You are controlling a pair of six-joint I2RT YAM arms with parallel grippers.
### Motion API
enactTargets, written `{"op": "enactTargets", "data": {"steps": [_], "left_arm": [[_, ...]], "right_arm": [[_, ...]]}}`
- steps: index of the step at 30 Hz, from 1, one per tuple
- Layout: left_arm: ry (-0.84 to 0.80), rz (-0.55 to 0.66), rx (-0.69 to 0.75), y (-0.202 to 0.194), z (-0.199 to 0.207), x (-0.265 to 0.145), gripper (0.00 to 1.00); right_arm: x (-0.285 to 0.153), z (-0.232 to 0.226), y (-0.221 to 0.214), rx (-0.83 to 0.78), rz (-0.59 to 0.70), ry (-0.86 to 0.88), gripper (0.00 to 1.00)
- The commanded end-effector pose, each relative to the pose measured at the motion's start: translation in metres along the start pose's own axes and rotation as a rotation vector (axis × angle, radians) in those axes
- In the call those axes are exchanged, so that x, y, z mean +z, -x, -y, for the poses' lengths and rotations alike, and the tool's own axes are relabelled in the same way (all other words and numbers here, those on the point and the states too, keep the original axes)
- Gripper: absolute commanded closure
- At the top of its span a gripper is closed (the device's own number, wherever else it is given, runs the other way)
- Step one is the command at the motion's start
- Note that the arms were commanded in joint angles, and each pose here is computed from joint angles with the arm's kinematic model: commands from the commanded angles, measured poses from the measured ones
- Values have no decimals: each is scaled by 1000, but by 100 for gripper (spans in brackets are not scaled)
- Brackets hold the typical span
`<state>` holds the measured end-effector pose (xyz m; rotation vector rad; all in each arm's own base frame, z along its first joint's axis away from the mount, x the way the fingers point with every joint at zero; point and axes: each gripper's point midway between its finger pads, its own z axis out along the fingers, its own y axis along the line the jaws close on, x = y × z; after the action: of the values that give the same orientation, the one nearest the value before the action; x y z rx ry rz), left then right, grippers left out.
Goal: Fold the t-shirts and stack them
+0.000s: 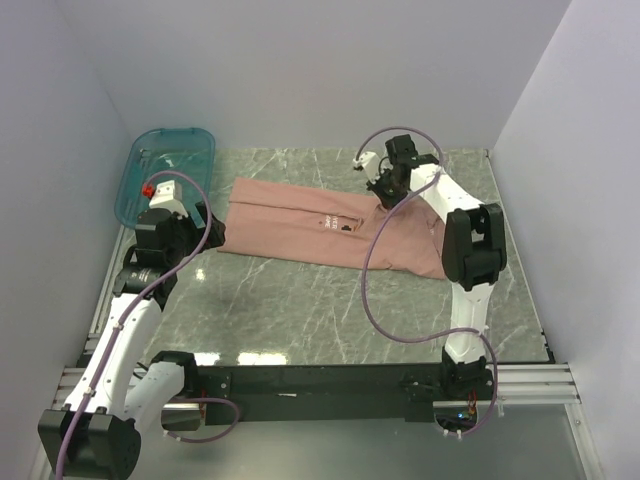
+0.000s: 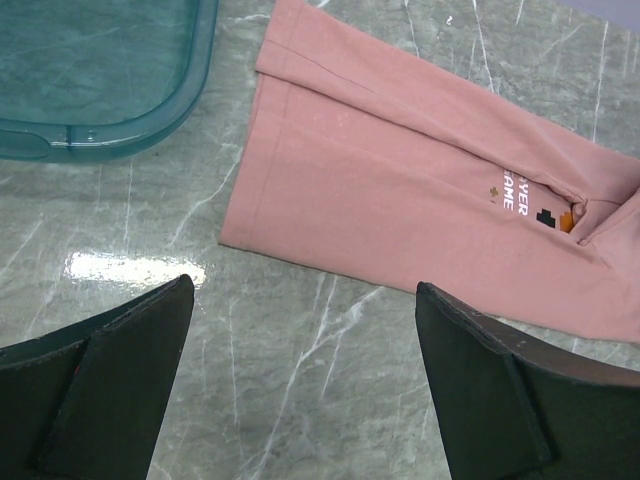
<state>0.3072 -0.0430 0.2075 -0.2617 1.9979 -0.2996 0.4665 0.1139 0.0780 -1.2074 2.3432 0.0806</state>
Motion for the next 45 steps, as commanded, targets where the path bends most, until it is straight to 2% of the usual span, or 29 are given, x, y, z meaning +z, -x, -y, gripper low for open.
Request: {"op": "enactTargets", "data": {"steps": [1, 9, 13, 16, 17, 19, 21, 24, 25, 26, 28, 29, 33, 34, 37, 39, 45], "left_arm": [[-21, 47, 19, 14, 6, 0, 2], [-14, 38, 18, 13, 4, 2, 3], [-12, 32, 20, 11, 4, 4, 3], [-8, 30, 18, 11, 3, 4, 3], [-8, 29, 20, 11, 3, 4, 3], [-1, 28, 20, 10, 2, 4, 3], [-1, 29, 20, 11, 2, 4, 3], [4, 28, 18, 10, 1, 4, 3], [2, 29, 20, 10, 1, 4, 3], [1, 29, 19, 10, 2, 3, 3], [-5, 31, 18, 11, 3, 3, 3], [-10, 31, 17, 11, 4, 2, 3], [-27, 41, 14, 13, 7, -1, 3], [-36, 43, 15, 13, 8, -1, 3], [-58, 35, 11, 12, 12, -1, 3], [-72, 25, 5, 10, 15, -1, 3], [-94, 18, -2, 8, 19, -1, 3]], "right_arm": [[-2, 13, 21, -13, 29, -47, 100], [10, 21, 26, -7, 25, -77, 98], [16, 24, 31, 7, 26, -112, 81], [17, 45, 44, 75, 57, -271, 72], [15, 56, 57, 124, 109, -334, 71], [8, 73, 63, 199, 132, -440, 63], [-1, 84, 75, 281, 185, -485, 60], [-13, 80, 77, 313, 226, -433, 60], [-14, 72, 70, 314, 204, -388, 59], [-22, 58, 76, 297, 242, -289, 59], [-40, 41, 56, 311, 244, -152, 58], [-47, 27, 55, 322, 287, -47, 58], [-77, 7, 2, 470, 321, 139, 55], [-84, 18, -22, 533, 318, 127, 55], [-78, -3, -83, 637, 230, 126, 55], [-81, -3, -118, 725, 192, 61, 55], [-89, -10, -172, 876, 114, 55, 55]]}}
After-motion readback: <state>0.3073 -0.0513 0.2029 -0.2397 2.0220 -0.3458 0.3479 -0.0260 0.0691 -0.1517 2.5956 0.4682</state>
